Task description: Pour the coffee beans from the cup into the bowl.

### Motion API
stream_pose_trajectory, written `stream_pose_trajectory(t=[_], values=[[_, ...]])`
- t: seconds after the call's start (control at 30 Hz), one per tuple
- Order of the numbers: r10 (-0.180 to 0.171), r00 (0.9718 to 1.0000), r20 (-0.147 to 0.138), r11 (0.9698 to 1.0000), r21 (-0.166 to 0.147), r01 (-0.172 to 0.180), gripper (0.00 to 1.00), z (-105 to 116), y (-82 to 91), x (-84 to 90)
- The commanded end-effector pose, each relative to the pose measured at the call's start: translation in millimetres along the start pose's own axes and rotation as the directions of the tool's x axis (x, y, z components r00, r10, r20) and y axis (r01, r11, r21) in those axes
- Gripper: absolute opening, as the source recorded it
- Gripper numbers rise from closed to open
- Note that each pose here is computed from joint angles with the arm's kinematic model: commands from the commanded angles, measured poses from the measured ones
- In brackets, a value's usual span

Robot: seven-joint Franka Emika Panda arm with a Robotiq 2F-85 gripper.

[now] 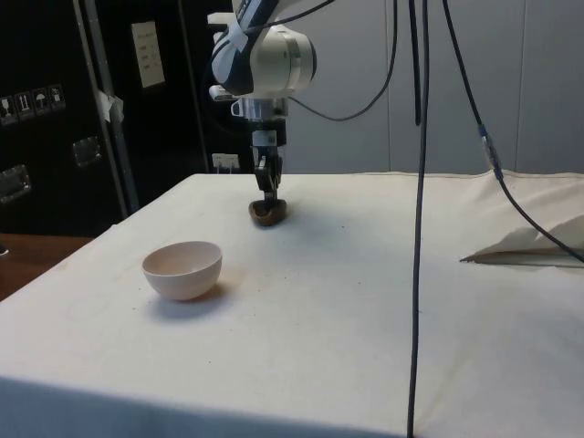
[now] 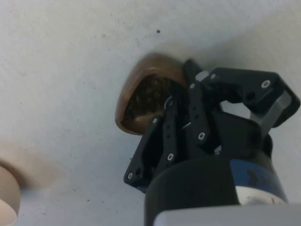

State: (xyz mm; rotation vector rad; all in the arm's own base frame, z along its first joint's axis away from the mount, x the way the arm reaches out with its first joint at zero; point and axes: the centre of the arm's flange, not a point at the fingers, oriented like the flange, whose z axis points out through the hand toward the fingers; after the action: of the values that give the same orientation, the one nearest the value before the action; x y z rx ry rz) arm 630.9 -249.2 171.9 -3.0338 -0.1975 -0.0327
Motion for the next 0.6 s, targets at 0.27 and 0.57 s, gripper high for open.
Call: stream_pose_trajectory(t=[0.27,0.57], values=[[-0.001,1.0,0.0,1.0,0.0,0.001,0.0,0.0,-1.7,0.3],[-0.001,1.0,-0.001,1.0,0.0,0.001,0.0,-0.7,-1.8,1.0]])
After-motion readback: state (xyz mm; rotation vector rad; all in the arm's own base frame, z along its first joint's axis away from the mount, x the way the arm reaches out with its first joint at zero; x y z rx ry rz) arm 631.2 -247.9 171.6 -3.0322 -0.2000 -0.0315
